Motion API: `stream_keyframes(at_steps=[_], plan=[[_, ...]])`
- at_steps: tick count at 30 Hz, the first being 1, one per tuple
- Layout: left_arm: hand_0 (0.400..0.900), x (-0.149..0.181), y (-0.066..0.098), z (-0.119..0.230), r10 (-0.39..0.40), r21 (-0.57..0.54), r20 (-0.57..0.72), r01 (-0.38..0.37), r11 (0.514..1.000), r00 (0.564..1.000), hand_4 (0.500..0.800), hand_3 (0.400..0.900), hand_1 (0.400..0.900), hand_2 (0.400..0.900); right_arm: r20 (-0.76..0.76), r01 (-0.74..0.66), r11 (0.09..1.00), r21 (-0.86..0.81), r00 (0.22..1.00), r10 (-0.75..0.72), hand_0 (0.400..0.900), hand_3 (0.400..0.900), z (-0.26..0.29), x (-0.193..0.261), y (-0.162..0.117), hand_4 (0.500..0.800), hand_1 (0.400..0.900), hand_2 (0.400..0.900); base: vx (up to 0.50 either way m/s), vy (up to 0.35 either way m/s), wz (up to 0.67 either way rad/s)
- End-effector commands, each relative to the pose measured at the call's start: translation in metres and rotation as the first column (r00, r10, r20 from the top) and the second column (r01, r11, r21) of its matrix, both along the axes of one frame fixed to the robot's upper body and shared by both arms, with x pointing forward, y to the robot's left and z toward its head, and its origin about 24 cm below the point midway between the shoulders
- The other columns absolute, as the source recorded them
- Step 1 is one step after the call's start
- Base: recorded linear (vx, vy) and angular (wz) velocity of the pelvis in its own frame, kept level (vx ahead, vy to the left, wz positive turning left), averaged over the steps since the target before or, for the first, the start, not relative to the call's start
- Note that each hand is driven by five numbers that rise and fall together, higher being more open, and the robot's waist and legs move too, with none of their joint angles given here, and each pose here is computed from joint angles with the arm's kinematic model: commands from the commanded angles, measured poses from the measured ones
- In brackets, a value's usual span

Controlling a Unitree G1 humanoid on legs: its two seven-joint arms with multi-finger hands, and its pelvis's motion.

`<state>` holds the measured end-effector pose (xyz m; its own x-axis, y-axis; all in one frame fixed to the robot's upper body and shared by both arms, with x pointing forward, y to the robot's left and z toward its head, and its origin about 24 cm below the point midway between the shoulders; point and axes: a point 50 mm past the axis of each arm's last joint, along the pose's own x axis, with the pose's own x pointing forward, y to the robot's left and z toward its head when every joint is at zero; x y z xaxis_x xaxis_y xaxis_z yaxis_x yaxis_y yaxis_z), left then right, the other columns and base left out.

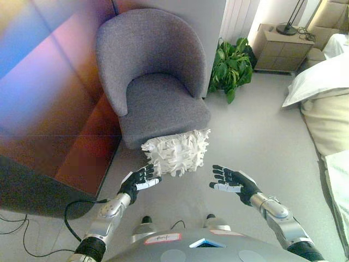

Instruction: Pick up the pillow and put it on the sofa.

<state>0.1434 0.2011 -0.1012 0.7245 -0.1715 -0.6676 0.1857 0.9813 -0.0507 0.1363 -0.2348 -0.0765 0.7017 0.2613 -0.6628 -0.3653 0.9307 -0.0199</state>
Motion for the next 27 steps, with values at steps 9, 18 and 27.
stream_keyframes(at_steps=[9, 18, 27], plan=[[0.900, 0.047, 0.009, 0.036, -0.035, 0.042, 0.234, 0.026, 0.999, 0.972, 0.800, 0.900, 0.900, 0.900, 0.197, -0.023, 0.999, 0.031, 0.980, 0.016, 0.900, 0.900, 0.028, 0.035, 0.003, 0.800, 0.900, 0.900, 0.001, -0.002, 0.00], [0.900, 0.050, 0.010, 0.038, -0.029, 0.042, 0.245, 0.020, 0.999, 0.969, 0.800, 0.900, 0.900, 0.900, 0.199, -0.023, 0.999, 0.036, 0.980, 0.015, 0.900, 0.900, 0.028, 0.036, 0.004, 0.800, 0.900, 0.900, -0.001, -0.061, 0.00], [0.900, 0.061, 0.002, 0.046, -0.047, 0.015, 0.278, 0.044, 0.999, 0.960, 0.800, 0.900, 0.900, 0.900, 0.260, -0.021, 0.999, 0.034, 0.966, 0.012, 0.900, 0.900, 0.040, 0.051, 0.002, 0.800, 0.900, 0.900, -0.036, -0.162, -0.07]])
